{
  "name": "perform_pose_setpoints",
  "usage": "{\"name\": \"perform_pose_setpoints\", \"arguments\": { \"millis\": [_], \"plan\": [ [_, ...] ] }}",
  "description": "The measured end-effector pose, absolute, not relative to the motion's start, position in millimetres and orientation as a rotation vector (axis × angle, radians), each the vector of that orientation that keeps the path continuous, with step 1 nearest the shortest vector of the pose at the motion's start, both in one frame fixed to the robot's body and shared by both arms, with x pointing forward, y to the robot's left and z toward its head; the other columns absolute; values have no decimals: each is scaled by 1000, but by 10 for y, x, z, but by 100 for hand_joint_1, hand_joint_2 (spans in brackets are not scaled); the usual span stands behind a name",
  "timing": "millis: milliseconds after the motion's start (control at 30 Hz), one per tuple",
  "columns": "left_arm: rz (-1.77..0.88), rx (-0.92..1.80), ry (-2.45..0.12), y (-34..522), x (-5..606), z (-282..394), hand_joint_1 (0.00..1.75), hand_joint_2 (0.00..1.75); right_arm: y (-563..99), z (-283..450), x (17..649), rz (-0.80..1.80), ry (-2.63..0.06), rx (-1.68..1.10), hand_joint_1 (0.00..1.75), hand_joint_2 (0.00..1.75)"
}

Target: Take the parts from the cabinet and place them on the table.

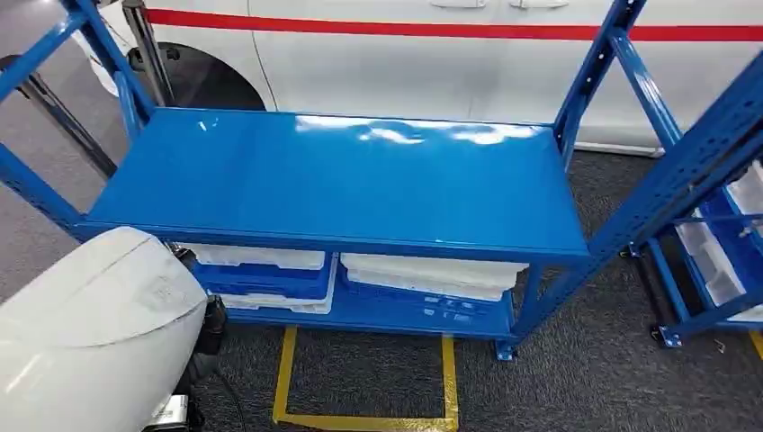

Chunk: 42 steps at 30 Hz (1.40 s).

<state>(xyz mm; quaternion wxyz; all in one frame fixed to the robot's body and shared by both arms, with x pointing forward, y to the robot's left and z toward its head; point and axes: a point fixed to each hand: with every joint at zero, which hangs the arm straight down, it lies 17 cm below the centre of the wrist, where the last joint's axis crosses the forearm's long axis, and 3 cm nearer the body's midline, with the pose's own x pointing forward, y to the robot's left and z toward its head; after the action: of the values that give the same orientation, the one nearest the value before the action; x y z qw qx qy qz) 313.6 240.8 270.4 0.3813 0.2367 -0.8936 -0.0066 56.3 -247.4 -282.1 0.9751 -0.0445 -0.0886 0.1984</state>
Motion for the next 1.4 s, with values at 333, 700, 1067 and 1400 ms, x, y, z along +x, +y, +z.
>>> {"name": "perform_pose_setpoints", "arguments": {
  "millis": [333, 700, 1067, 1400],
  "plan": [
    [-13, 596, -2285, 2393, 3145, 2713, 175, 175, -2462, -2816, 597, 407, -184, -88, 0, 0],
    [-6, 590, -2279, 2401, 3159, 2697, 175, 175, -2452, -2816, 587, 411, -182, -82, 0, 0],
    [-9, 568, -2277, 2349, 3166, 2678, 175, 175, -2495, -2819, 593, 420, -185, -98, 0, 0],
    [-15, 572, -2288, 2327, 3150, 2691, 175, 175, -2492, -2821, 573, 415, -165, -89, 0, 0]
  ]
}}
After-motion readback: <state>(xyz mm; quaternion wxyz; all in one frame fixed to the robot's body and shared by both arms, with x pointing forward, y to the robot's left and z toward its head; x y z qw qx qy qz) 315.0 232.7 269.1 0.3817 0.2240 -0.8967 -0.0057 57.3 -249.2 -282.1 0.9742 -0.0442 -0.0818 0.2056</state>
